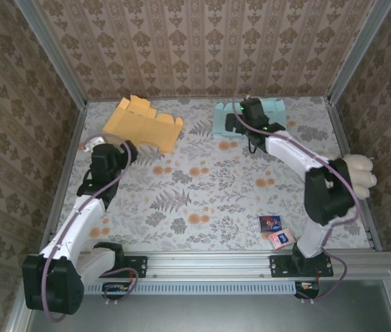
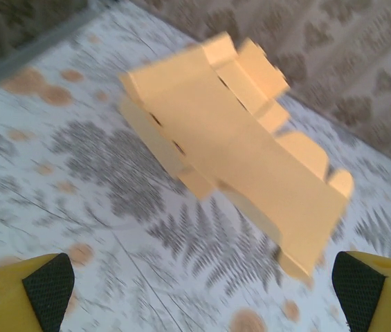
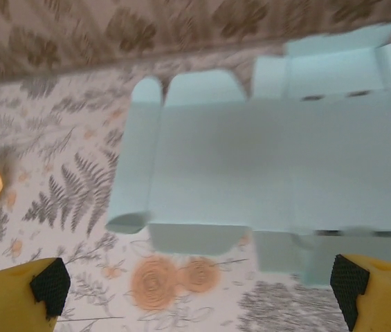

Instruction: Fold the paper box

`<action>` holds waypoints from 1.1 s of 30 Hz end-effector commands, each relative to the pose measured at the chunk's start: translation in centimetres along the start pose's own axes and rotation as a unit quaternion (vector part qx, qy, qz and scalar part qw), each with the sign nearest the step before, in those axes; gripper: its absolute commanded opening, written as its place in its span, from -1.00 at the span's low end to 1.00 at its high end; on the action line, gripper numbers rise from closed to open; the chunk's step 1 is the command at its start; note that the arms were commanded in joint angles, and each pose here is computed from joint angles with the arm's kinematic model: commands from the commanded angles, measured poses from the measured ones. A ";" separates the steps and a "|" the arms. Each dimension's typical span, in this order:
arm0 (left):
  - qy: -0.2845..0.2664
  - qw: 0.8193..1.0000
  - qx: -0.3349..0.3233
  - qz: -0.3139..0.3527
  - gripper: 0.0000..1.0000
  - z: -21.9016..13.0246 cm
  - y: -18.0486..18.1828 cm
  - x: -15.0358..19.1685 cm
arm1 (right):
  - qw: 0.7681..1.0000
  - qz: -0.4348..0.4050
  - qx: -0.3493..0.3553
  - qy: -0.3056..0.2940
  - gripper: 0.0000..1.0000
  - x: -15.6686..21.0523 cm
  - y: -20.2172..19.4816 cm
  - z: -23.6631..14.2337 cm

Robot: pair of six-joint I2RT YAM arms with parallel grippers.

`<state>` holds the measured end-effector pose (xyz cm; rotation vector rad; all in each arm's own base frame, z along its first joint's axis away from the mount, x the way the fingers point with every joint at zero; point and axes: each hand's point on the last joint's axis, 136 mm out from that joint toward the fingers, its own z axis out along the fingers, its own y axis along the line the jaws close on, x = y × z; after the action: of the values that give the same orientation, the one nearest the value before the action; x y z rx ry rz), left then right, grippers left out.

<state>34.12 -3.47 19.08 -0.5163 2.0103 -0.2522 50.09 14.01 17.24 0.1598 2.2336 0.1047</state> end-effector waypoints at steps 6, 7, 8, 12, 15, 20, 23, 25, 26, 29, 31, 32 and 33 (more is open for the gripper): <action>0.011 0.997 0.071 0.039 1.00 0.4 -6.4 0.6 | 0.997 -0.001 -0.046 0.069 1.00 2.3 5.1 6.7; 0.013 0.996 0.076 0.046 1.00 0.6 -6.9 0.8 | 0.996 0.000 -0.050 0.072 1.00 2.4 5.5 7.4; 0.017 0.995 0.078 0.051 1.00 0.8 -7.3 1.1 | 0.996 0.000 -0.054 0.075 1.00 2.6 5.9 7.9; 0.022 0.992 0.099 0.075 1.00 1.6 -9.4 2.3 | 0.994 0.001 -0.055 0.091 1.00 4.0 6.4 10.1; 0.022 0.991 0.102 0.087 1.00 2.2 -10.1 2.6 | 0.992 0.012 -0.065 0.108 1.00 5.3 6.8 11.3; 0.032 0.987 0.114 0.110 1.00 2.2 -11.7 4.1 | 0.989 0.021 -0.075 0.126 1.00 6.9 7.1 12.3; 0.034 0.987 0.111 0.115 1.00 2.3 -11.7 4.6 | 0.987 0.024 -0.074 0.139 1.00 7.9 7.0 12.7; 0.035 0.986 0.109 0.117 1.00 2.3 -11.6 4.8 | 0.985 0.025 -0.077 0.149 1.00 8.5 7.1 12.7; 0.036 0.986 0.107 0.119 1.00 2.3 -11.5 5.0 | 0.984 0.026 -0.081 0.156 1.00 9.0 7.1 12.5; 0.037 0.987 0.099 0.124 1.00 2.0 -11.2 5.0 | 0.981 0.031 -0.094 0.166 1.00 10.0 7.1 11.8; 0.037 0.987 0.094 0.127 1.00 1.8 -11.0 5.1 | 0.979 0.036 -0.103 0.173 1.00 10.7 6.9 11.1; 0.035 0.987 0.094 0.128 1.00 1.6 -10.9 5.1 | 0.978 0.037 -0.109 0.175 1.00 11.1 6.9 10.6; 0.034 0.987 0.092 0.129 1.00 1.4 -10.8 5.1 | 0.977 0.038 -0.112 0.178 1.00 11.5 6.7 10.1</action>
<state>36.18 -15.63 17.14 -0.1399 2.1042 -0.3259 54.43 22.17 3.97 0.0999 2.4703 0.3765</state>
